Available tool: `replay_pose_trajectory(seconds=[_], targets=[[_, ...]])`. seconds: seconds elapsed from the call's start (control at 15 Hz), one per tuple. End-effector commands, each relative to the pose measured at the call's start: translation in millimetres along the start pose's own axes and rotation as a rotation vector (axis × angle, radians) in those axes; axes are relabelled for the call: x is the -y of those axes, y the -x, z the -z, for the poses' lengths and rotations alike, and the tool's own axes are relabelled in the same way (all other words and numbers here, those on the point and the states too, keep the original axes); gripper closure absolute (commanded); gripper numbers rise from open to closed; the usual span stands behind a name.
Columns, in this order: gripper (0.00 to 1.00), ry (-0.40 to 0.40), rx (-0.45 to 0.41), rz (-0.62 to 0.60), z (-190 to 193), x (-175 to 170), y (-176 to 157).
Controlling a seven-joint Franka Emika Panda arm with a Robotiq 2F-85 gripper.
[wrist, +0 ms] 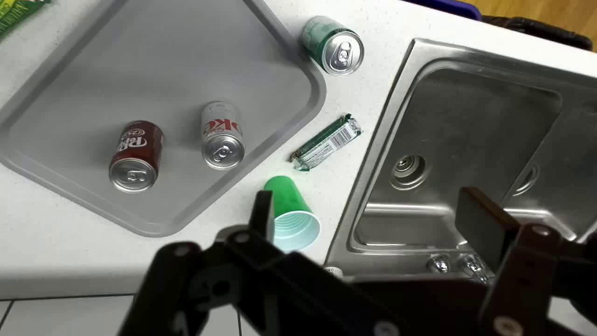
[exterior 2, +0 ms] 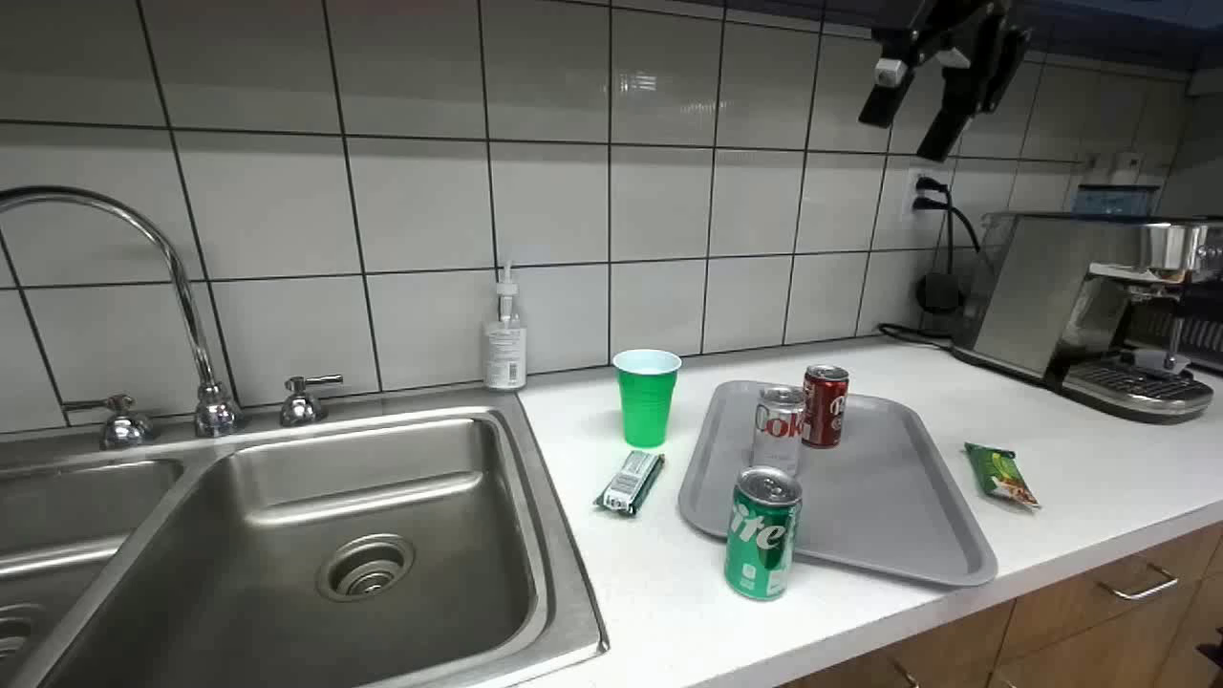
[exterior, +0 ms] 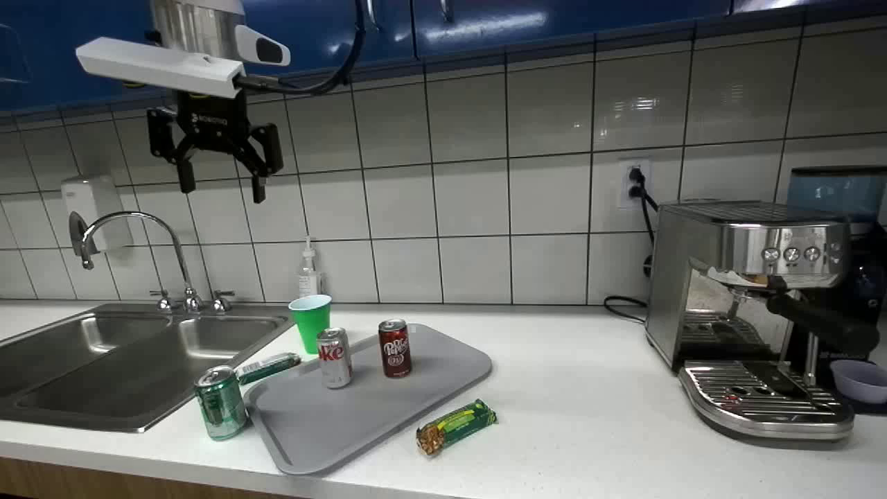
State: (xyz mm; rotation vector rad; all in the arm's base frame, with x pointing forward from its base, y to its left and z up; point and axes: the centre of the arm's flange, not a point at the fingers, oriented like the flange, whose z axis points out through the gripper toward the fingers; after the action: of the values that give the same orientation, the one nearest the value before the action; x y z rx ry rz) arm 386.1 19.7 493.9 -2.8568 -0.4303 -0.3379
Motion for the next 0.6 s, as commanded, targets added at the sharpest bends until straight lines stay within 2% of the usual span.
replay_pose_trajectory(seconds=[0.0, 0.53], targets=[[0.00, 0.000, 0.000, 0.000, -0.2, 0.0, 0.0], [0.00, 0.000, 0.003, 0.006, -2.1, -1.2, 0.1]])
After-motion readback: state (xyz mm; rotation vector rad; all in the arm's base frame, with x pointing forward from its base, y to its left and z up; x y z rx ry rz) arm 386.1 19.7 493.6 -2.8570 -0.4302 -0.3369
